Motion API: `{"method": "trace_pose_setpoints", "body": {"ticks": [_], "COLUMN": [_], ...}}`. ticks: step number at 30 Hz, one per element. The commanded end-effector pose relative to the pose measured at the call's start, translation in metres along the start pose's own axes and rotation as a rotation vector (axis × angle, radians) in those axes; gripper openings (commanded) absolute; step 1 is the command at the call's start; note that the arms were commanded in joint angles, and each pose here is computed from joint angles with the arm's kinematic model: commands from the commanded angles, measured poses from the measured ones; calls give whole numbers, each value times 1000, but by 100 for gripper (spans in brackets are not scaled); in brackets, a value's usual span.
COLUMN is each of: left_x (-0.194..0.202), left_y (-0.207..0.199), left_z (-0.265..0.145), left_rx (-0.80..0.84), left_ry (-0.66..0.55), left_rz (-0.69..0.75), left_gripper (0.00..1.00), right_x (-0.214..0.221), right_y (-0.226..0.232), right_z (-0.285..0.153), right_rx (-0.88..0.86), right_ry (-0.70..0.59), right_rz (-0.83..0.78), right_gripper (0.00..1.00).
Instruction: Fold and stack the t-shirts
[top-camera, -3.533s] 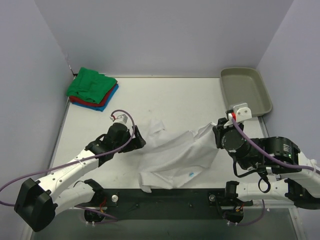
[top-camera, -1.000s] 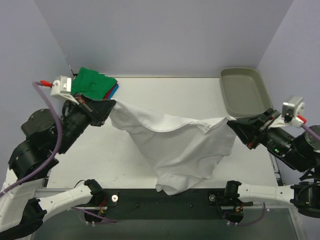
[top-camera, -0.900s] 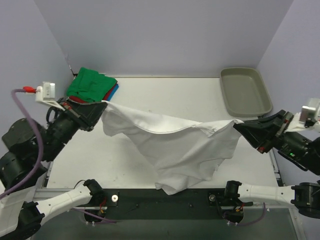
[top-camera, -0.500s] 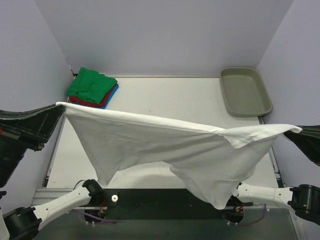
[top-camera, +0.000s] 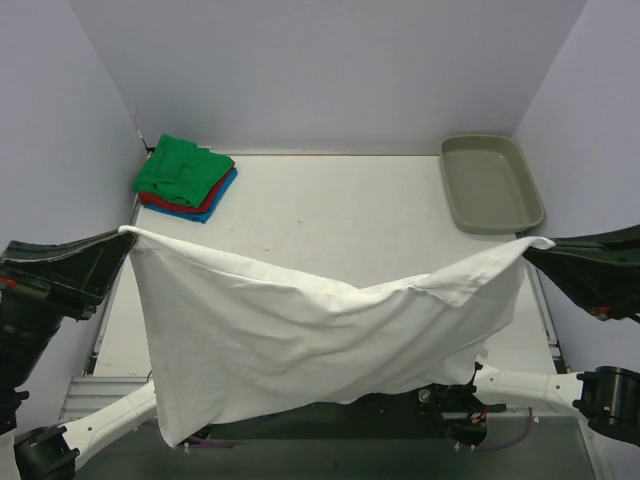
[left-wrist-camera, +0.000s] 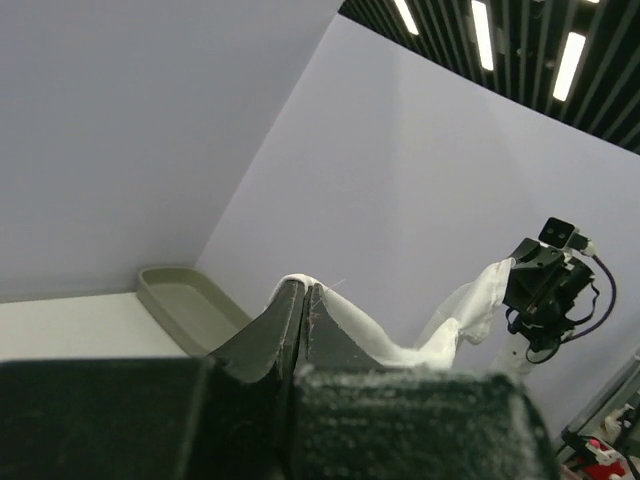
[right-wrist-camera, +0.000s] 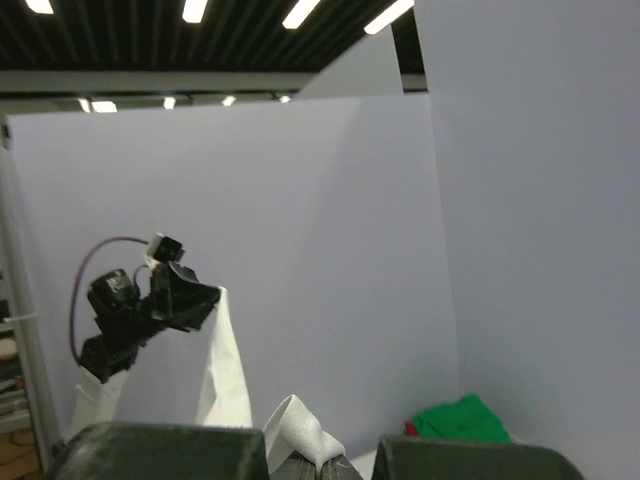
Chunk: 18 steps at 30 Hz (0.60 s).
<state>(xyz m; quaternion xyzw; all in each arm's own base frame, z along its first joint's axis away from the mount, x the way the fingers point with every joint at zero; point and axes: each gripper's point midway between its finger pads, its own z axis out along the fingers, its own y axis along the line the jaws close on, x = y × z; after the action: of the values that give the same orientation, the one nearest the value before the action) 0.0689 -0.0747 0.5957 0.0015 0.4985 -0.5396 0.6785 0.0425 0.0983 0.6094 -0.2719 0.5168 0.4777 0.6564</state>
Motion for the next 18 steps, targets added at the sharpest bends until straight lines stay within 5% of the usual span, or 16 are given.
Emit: {"method": "trace_pose_setpoints", "body": {"ticks": [1, 10, 18], "left_x": [35, 157, 206], "left_y": [49, 175, 243], "left_z": [6, -14, -29], "left_rx": [-170, -556, -786], "left_ry": [15, 132, 125], "left_rz": [-19, -41, 7], "left_gripper": [0, 0, 0], "right_x": [43, 137, 236], "right_y": [-47, -133, -209], "right_z": [31, 22, 15], "right_rx": [251, 760, 1004], "right_ry": [80, 224, 388], "right_rz": [6, -89, 1], "right_gripper": [0, 0, 0]}}
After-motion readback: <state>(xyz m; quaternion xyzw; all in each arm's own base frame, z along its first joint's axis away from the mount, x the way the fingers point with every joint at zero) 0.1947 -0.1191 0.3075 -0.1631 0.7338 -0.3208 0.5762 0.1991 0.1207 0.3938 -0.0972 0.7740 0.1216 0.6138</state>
